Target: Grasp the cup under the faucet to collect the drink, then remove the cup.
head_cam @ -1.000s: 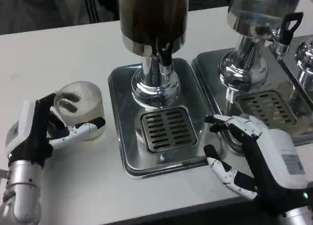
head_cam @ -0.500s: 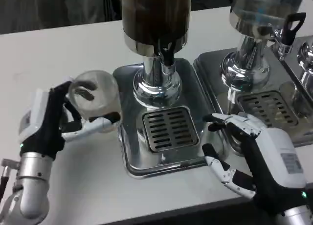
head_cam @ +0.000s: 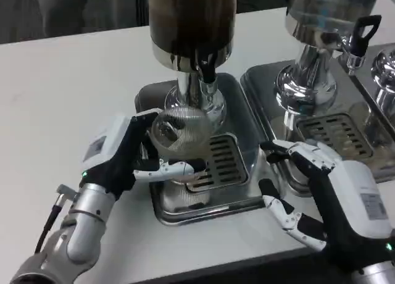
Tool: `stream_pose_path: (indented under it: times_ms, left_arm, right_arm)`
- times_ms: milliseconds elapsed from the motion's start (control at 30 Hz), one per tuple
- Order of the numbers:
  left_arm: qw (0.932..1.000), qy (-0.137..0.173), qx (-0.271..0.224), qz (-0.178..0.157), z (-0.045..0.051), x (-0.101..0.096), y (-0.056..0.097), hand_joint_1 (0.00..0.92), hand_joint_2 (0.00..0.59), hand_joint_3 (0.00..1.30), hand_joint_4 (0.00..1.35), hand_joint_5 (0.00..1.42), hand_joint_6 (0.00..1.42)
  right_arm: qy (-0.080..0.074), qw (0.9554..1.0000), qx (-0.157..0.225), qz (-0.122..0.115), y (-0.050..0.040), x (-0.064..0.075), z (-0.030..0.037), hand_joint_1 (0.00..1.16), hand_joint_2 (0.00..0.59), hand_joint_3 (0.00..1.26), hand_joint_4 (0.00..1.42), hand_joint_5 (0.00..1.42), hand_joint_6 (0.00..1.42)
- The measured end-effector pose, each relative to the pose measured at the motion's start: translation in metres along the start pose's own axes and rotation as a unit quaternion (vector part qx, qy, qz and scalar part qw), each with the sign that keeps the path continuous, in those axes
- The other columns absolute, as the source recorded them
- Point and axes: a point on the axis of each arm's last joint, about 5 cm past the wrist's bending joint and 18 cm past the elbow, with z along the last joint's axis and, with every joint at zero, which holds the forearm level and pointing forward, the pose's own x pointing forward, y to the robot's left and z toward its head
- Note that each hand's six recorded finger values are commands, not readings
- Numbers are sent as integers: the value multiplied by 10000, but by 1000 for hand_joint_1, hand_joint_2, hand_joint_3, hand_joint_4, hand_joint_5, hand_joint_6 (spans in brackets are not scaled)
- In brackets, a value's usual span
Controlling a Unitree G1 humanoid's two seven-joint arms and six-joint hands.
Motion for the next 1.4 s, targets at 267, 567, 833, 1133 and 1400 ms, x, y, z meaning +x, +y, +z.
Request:
stream_pose_path:
  times_ms: [267, 567, 833, 1133, 1400]
  left_arm:
    - [9993, -2, 186, -327, 35, 68, -6, 234, 27, 333, 403, 547, 574]
    - [9968, -72, 511, -613, 52, 123, 42, 188, 29, 291, 229, 302, 271]
    - [9932, -123, 784, -850, 90, 179, 35, 176, 38, 243, 222, 299, 238]
    - [9909, -175, 967, -915, 117, 216, 26, 155, 41, 140, 150, 259, 203]
    - [9906, -175, 974, -946, 121, 226, 44, 68, 31, 0, 0, 71, 92]
  right_arm:
    - [107, 9999, 23, 25, 9, -62, -2, 440, 426, 339, 420, 286, 180]
    - [105, 9999, 47, 0, 11, -61, 9, 440, 426, 339, 420, 288, 188]
    - [112, 9999, 68, -10, 10, -60, 9, 439, 426, 339, 420, 288, 193]
    - [113, 9999, 106, -16, 9, -59, 11, 439, 426, 339, 420, 288, 203]
    - [119, 9998, 141, 38, 10, -61, 17, 439, 426, 339, 420, 309, 213]
